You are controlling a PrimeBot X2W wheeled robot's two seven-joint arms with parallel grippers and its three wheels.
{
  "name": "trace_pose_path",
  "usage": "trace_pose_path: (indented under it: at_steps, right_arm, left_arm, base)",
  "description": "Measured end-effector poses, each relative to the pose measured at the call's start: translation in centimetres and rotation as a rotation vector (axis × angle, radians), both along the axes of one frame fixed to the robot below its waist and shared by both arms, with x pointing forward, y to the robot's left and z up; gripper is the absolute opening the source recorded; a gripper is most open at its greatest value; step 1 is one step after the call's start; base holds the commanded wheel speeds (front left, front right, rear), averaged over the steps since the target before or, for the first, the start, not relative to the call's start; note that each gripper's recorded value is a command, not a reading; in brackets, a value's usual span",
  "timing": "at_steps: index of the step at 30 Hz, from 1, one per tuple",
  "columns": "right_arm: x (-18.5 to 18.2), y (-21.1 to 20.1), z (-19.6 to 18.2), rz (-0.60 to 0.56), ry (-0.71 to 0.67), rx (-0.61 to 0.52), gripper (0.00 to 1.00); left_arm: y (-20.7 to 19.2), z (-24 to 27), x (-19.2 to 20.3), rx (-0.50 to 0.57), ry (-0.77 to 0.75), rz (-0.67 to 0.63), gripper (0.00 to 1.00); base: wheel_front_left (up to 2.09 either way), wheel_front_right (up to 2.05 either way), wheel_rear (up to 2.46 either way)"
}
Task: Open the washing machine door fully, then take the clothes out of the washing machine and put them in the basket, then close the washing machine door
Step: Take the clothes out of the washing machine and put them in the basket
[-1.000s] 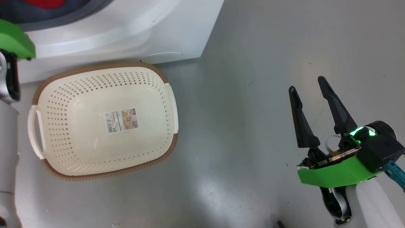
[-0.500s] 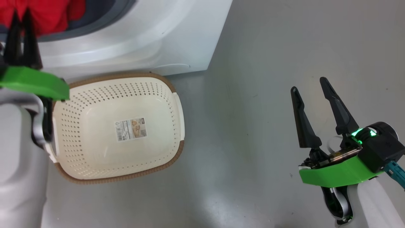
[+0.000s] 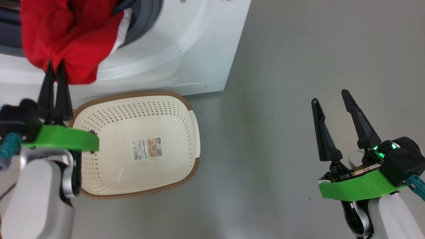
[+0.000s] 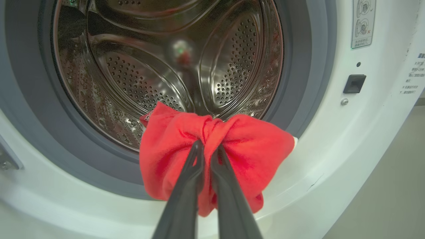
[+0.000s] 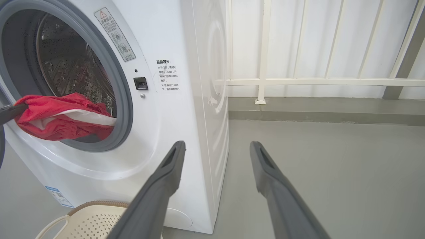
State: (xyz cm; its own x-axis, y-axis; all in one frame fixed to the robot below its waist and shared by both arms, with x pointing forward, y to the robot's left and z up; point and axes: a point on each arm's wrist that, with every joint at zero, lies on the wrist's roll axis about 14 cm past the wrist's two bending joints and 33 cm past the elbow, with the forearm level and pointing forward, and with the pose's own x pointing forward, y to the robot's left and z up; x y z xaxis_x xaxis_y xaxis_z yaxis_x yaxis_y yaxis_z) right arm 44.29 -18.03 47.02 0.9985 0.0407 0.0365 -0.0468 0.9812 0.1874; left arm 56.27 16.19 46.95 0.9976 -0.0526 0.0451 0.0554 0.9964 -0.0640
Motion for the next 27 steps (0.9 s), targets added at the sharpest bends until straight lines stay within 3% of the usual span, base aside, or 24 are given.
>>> trace_pose_path:
  at_steps: [27]
  right_arm:
    - [-2.5,0.0,2.9,-0.006,-0.058,0.012,1.00]
  left_arm:
    - [-1.2,3.7,-8.7,-0.040,-0.069,-0.004,0.00]
  base:
    - [0.00,0.00,0.00]
